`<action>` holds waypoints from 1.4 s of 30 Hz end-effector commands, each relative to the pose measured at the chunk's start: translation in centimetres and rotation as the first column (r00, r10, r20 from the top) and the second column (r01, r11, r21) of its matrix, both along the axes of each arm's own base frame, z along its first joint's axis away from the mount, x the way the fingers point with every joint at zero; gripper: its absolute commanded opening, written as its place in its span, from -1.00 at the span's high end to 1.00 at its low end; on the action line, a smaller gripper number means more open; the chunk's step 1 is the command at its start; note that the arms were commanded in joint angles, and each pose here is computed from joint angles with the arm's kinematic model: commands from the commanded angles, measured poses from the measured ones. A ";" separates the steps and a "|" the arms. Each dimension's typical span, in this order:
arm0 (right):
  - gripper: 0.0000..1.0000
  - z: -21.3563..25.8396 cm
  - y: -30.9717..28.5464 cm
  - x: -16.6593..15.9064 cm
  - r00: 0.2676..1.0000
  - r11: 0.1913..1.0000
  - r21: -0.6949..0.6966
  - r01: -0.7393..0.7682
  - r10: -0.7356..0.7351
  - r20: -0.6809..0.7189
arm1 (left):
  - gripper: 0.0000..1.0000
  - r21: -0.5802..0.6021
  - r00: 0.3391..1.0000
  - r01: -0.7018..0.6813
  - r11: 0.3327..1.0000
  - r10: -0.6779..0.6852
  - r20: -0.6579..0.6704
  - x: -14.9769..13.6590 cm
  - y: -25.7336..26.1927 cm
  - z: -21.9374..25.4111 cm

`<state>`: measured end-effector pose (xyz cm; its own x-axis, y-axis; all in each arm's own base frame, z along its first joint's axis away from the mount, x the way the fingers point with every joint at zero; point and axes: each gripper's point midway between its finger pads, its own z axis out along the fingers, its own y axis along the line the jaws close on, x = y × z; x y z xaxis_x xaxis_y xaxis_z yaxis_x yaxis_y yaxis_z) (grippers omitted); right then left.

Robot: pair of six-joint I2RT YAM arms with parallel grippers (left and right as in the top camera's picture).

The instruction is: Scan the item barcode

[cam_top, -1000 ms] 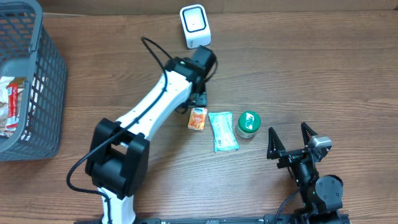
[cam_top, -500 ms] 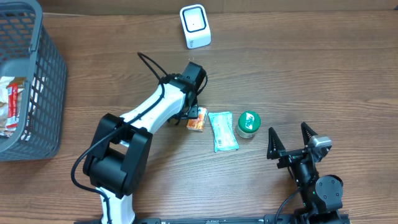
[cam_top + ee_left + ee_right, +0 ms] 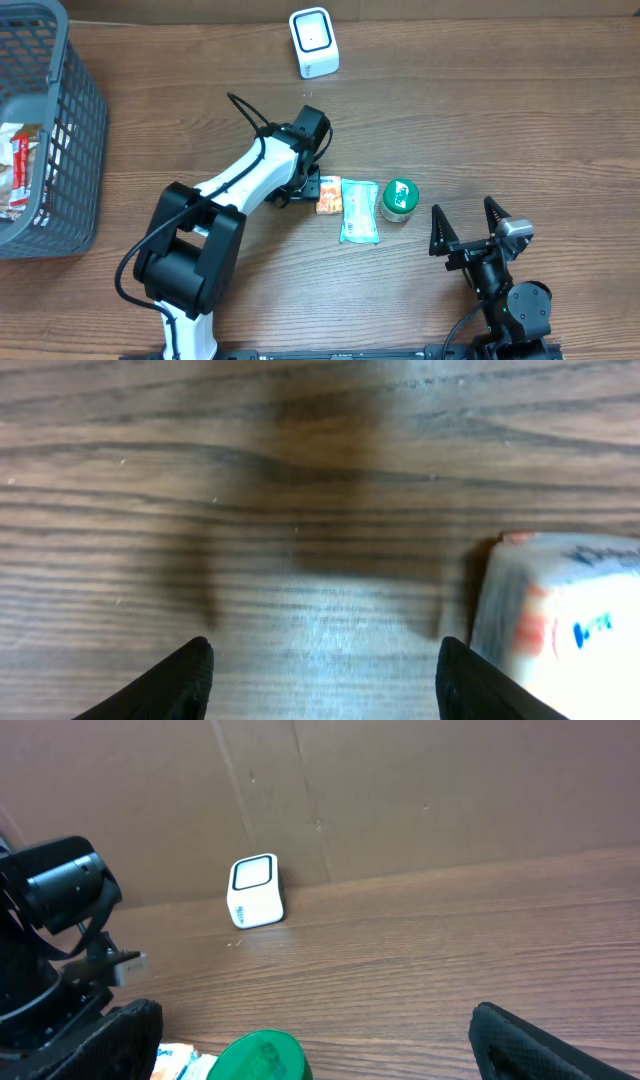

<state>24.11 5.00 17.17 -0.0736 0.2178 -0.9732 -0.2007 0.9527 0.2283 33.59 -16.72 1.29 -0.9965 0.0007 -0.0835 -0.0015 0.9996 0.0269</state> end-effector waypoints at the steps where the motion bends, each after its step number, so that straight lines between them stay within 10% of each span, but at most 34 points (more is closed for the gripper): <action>1: -1.00 -0.2 -0.3 0.1 1.000 1.000 -0.003 0.014 -0.014 0.003 | -0.26 -0.060 0.992 0.024 0.998 -0.017 0.122 2.1 -1.1 5.7; 13: -1.00 -0.2 -0.3 0.1 1.000 1.000 -0.003 0.014 -0.014 0.003 | -0.33 -0.071 0.948 0.048 0.996 -0.023 0.318 2.5 0.1 17.5; 42: -1.00 -0.2 -0.3 0.1 1.000 1.000 -0.003 0.014 -0.014 0.003 | 0.15 -0.296 0.988 -0.003 0.955 0.047 0.144 -1.2 -1.8 1.8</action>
<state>24.12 4.99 17.17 -0.0736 0.2182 -0.9731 -0.2003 0.9527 0.2287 32.86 -18.56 3.72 -0.9672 -0.0308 -0.2523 0.0350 0.9670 -0.2522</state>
